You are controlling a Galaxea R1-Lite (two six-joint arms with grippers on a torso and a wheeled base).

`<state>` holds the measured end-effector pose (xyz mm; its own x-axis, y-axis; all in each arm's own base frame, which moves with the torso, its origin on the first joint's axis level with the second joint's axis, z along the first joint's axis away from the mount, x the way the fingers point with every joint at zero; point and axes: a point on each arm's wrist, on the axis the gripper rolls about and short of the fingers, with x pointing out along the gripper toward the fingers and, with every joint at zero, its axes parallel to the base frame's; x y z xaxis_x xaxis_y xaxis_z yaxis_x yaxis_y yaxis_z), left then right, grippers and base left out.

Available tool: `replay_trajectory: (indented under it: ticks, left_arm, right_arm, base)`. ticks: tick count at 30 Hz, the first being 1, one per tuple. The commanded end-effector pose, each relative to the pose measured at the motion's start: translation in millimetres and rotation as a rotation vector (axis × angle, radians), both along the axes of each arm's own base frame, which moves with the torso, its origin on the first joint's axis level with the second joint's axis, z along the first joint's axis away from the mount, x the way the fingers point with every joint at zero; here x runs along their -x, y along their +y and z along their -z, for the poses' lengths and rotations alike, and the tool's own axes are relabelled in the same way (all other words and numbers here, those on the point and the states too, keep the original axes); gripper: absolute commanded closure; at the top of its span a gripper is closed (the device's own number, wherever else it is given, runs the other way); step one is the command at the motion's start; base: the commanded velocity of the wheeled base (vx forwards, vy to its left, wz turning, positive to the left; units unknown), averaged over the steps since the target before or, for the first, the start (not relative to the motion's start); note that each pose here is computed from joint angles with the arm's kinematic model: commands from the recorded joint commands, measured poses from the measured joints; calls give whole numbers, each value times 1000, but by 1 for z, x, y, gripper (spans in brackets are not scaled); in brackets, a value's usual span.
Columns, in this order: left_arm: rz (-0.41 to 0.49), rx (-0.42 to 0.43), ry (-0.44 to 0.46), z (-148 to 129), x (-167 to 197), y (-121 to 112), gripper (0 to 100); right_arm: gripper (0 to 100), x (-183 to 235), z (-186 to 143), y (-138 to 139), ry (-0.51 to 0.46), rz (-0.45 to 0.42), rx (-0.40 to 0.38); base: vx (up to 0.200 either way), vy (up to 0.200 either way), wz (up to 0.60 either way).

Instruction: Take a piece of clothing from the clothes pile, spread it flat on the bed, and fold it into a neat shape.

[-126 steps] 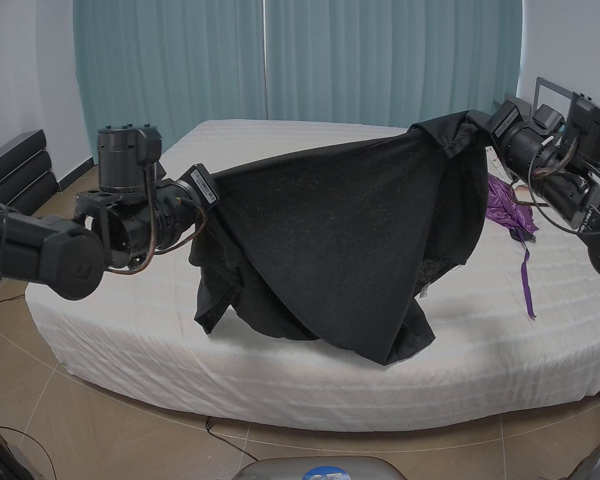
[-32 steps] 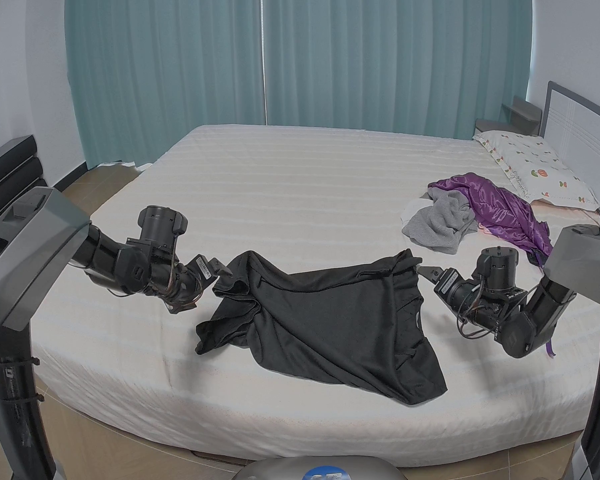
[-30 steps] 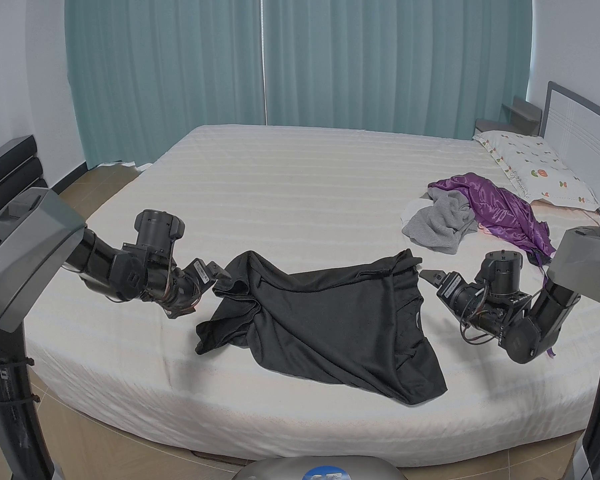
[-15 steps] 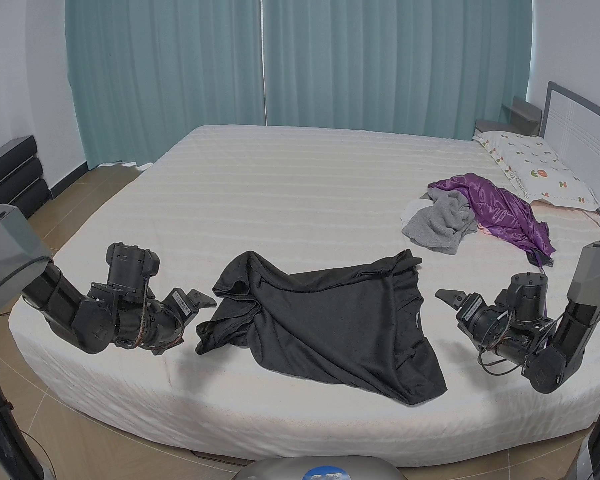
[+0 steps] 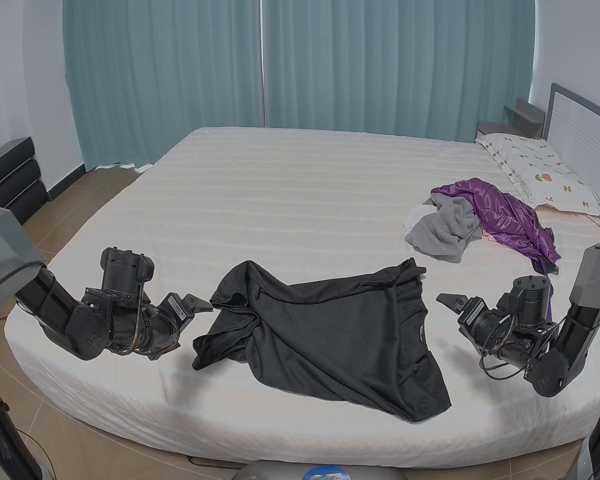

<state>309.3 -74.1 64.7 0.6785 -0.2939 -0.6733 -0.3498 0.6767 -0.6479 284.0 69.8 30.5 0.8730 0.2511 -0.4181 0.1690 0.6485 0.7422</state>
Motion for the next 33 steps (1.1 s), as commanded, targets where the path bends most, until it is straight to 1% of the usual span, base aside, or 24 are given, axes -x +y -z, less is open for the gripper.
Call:
replay_trajectory:
  ticks: [1,3,10,13,16,18,20,25,30,31,33]
  left_arm:
    - [0,-1,3,2,-4,-1,0]
    - [3,-2,4,3,-5,-2,0]
    - [25,-2,-20,13,-35,-19,0]
    - [6,-20,-46,17,-53,-26,0]
    - [8,-31,-62,20,-64,-36,0]
    - [24,-41,-66,28,-70,-49,0]
    - [33,-49,-68,33,-75,-58,0]
    - [52,-48,-88,43,-89,-74,0]
    - [25,-57,-119,48,-105,-78,0]
    - [23,-58,-121,48,-106,-78,100]
    - [12,-67,-124,52,-110,-77,100]
  right_arm:
    - [0,0,1,0,5,-1,1]
    - [0,0,1,0,5,-1,1]
    - [0,0,3,1,10,-3,2]
    - [0,0,4,2,14,-5,0]
    - [0,0,3,2,13,-3,-4]
    - [0,0,4,2,14,-1,-7]
    - [0,0,3,2,13,-1,-7]
    - [0,-1,4,1,13,2,-7]
    - [0,-1,3,1,11,2,-7]
    - [0,-1,3,1,11,2,-7]
    - [0,-1,4,1,13,2,-7]
  base:
    - [0,0,0]
    - [0,0,0]
    - [0,0,0]
    - [0,0,0]
    - [0,0,0]
    - [0,0,0]
    - [0,0,0]
    - [0,0,0]
    - [0,0,0]
    - [0,0,0]
    - [0,0,0]
